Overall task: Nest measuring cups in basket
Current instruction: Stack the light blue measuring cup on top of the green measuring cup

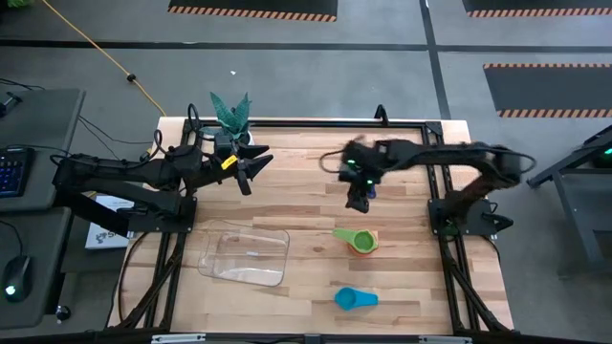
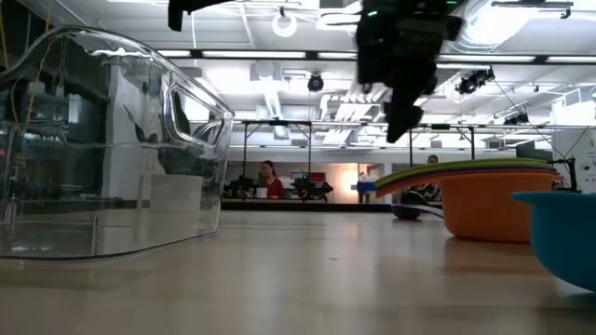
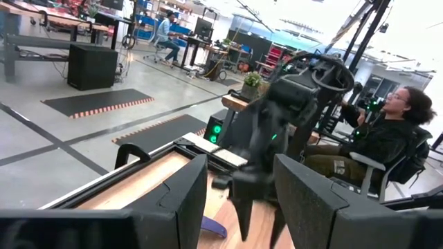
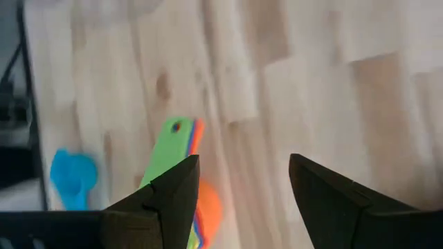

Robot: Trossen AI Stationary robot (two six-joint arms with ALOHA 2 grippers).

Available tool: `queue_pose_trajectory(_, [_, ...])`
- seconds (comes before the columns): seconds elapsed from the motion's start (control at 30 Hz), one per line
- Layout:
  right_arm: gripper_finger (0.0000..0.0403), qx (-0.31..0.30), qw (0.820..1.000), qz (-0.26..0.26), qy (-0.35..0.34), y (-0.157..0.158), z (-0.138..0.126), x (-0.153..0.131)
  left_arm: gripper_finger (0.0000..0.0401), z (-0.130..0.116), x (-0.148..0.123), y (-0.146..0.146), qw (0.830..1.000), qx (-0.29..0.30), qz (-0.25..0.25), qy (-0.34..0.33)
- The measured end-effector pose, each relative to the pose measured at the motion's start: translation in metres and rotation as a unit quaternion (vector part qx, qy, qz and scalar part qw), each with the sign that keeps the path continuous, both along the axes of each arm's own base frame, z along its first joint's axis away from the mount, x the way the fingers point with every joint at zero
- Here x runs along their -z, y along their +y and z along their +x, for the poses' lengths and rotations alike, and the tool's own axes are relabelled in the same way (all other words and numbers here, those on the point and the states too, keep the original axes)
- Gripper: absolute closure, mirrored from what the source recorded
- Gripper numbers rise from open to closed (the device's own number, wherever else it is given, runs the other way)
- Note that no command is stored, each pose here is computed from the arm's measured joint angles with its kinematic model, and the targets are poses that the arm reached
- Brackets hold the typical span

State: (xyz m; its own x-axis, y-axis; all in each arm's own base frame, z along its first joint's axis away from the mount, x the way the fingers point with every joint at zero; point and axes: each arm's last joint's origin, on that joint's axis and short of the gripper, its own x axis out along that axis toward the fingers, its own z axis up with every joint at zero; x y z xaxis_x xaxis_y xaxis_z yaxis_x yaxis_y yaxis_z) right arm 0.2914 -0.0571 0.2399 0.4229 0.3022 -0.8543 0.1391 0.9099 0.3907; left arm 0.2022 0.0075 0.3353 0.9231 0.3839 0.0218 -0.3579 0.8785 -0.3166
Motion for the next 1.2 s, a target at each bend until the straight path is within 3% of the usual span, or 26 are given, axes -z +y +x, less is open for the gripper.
queue_pose_trajectory(0.1, [0.0187,0.088,0.995,-0.001,-0.043,0.007,-0.034,0.01,0.0245,0.0,0.0,0.0,1.0,0.0,0.0,0.001])
queue_pose_trajectory(0.2, [0.0187,0.164,0.981,0.034,-0.102,0.019,-0.065,0.021,0.0245,0.0,0.0,0.0,1.0,0.0,0.0,0.003])
queue_pose_trajectory(0.3, [0.0187,0.233,0.956,0.057,-0.172,0.028,-0.088,0.028,0.0245,0.0,0.001,0.001,1.0,-0.001,0.001,0.007])
queue_pose_trajectory(0.47, [0.0187,0.324,0.896,0.076,-0.293,0.033,-0.109,0.029,0.0245,0.0,0.002,0.001,1.0,-0.002,0.001,0.013])
queue_pose_trajectory(0.57, [0.0187,0.343,0.879,0.074,-0.323,0.033,-0.112,0.026,0.0245,0.0,0.002,0.001,1.0,-0.002,0.001,0.013])
queue_pose_trajectory(1.2, [0.0187,0.329,0.884,0.049,-0.328,0.032,-0.106,0.019,0.0245,0.0,0.002,0.001,1.0,-0.002,0.001,0.012])
